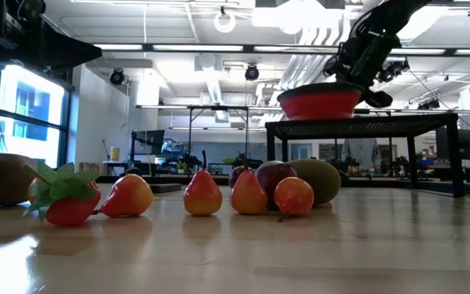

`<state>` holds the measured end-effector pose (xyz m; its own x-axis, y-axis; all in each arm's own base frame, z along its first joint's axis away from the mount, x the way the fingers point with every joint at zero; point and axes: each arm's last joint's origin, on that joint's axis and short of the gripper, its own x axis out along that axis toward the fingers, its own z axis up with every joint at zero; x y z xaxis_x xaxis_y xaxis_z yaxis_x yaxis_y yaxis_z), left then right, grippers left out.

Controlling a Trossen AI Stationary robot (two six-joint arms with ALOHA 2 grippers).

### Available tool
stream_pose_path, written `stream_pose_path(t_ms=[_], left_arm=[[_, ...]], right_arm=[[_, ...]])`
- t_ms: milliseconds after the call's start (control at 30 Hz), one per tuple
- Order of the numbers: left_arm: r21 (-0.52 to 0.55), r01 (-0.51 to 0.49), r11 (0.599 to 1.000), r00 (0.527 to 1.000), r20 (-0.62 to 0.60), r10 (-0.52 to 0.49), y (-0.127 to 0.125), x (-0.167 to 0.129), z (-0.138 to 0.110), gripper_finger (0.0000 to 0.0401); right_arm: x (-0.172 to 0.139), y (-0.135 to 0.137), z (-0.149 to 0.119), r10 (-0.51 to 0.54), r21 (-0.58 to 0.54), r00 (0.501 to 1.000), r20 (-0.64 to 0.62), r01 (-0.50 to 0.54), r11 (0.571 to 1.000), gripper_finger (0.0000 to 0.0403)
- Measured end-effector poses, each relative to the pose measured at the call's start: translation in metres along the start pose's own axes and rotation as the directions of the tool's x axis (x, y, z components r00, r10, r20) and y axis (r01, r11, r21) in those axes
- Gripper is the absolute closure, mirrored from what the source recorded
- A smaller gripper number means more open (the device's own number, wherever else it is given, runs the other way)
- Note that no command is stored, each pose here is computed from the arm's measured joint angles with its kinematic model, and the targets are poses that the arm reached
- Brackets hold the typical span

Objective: Pick & Place Fruit
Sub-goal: Put the red strainer bowl on the shelf, then put the brown kiwi into the red strainer bowl on the shelf

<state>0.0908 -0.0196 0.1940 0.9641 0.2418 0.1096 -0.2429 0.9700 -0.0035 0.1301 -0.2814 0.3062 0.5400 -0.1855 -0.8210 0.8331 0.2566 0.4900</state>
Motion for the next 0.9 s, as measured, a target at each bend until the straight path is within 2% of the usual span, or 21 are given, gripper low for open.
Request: stream_pose_path(t_ms=[133, 333, 467, 733, 900], left_arm=[[0.001, 0.000, 1.000, 1.000, 0.000, 0.000, 0.000, 0.000, 0.000, 0.0401], [0.003, 0.000, 1.000, 1.000, 0.000, 0.000, 0.000, 0.000, 0.000, 0.0401], [0.003, 0.000, 1.000, 1.000, 0.000, 0.000, 0.000, 0.000, 0.000, 0.0401], [0.003, 0.000, 1.000, 1.000, 0.000, 0.000, 0.000, 0.000, 0.000, 0.0401], [0.002, 0.000, 1.000, 1.000, 0.000, 0.000, 0.000, 0.000, 0.000, 0.0401]], right_arm=[[-0.010, 0.004, -0.002, 0.007, -0.020, 0.999, 0.042, -0.006, 1.000, 0.0320], [-0.021, 0.006, -0.006, -0.058, -0.029, 0.994, 0.095, 0.061, 0.998, 0.0257], [-0.027, 0.009, -0.008, -0.047, -0.037, 0.993, 0.110, 0.051, 0.998, 0.0229], [-0.049, 0.017, -0.018, -0.021, -0.091, 0.985, 0.172, 0.037, 0.995, 0.0219], [-0.075, 0.025, -0.032, 0.008, -0.125, 0.970, 0.243, 0.023, 0.992, 0.0219]])
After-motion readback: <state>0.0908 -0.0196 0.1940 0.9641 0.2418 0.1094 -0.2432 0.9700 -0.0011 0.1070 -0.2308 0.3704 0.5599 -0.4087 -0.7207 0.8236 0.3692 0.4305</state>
